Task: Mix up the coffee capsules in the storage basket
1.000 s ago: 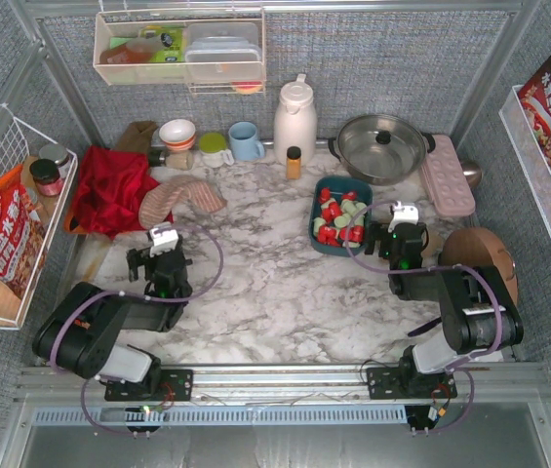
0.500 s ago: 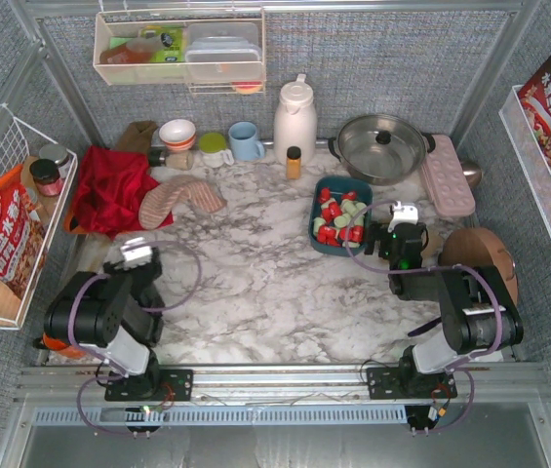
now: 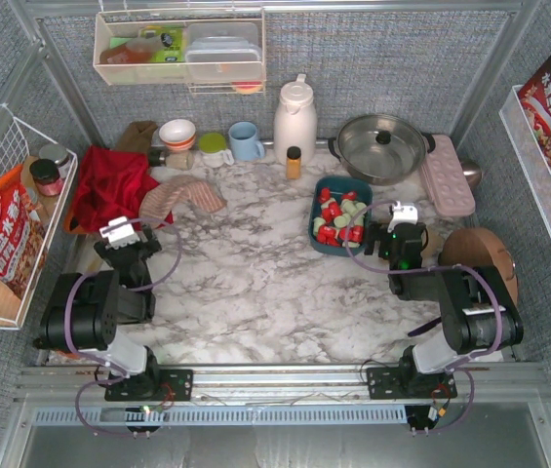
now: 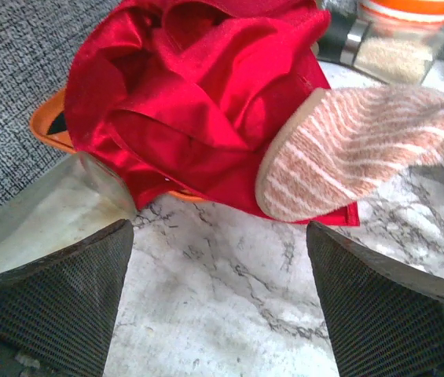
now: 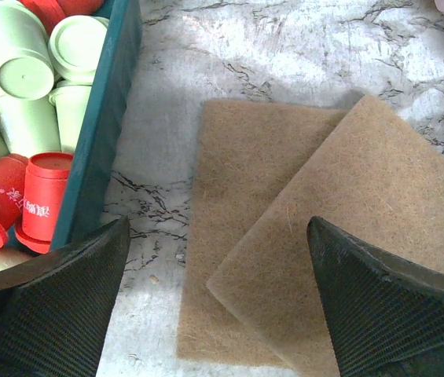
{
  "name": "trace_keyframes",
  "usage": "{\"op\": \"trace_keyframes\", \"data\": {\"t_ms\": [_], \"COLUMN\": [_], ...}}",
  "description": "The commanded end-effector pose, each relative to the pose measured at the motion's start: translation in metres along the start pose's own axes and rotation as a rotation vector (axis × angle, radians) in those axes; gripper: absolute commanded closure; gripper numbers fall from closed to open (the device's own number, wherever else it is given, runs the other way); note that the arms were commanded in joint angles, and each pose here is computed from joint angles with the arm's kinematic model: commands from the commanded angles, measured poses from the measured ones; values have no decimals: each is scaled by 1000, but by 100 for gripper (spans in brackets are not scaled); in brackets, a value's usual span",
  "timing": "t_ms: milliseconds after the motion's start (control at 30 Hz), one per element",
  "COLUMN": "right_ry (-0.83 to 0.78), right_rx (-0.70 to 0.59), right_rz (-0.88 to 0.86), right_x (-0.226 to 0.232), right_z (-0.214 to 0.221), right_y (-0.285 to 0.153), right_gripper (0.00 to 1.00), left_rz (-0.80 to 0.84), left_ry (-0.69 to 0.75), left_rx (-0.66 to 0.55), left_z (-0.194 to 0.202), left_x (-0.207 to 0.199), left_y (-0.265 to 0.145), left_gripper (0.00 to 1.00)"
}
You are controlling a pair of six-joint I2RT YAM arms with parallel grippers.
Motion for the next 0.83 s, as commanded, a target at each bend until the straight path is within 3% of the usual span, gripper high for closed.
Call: {"op": "trace_keyframes", "data": {"t_ms": [0,800], "right_ry": [1,9], "right_rx": [-16,-5], "right_rz": [-5,-13], "right_x": [2,1], "right_z": [-5,-6], "right_y": [1,3], "right_gripper": [1,1], "left_rz": [66,66], "left_ry": [17,11], "left_rx": [46,21], "left_z": [4,3], "left_x": [-8,-7], "left_y": [1,2], "left_gripper": [1,1]}}
Point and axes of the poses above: each gripper's point midway between its finger pads, its own y axis out along the fingers, its own x axis along the line the jaws close on, z = x × y, the point moved 6 cm from there along -y, back along the fingers, and after that the axes turned 10 degrees about y, right-handed, at the moved point
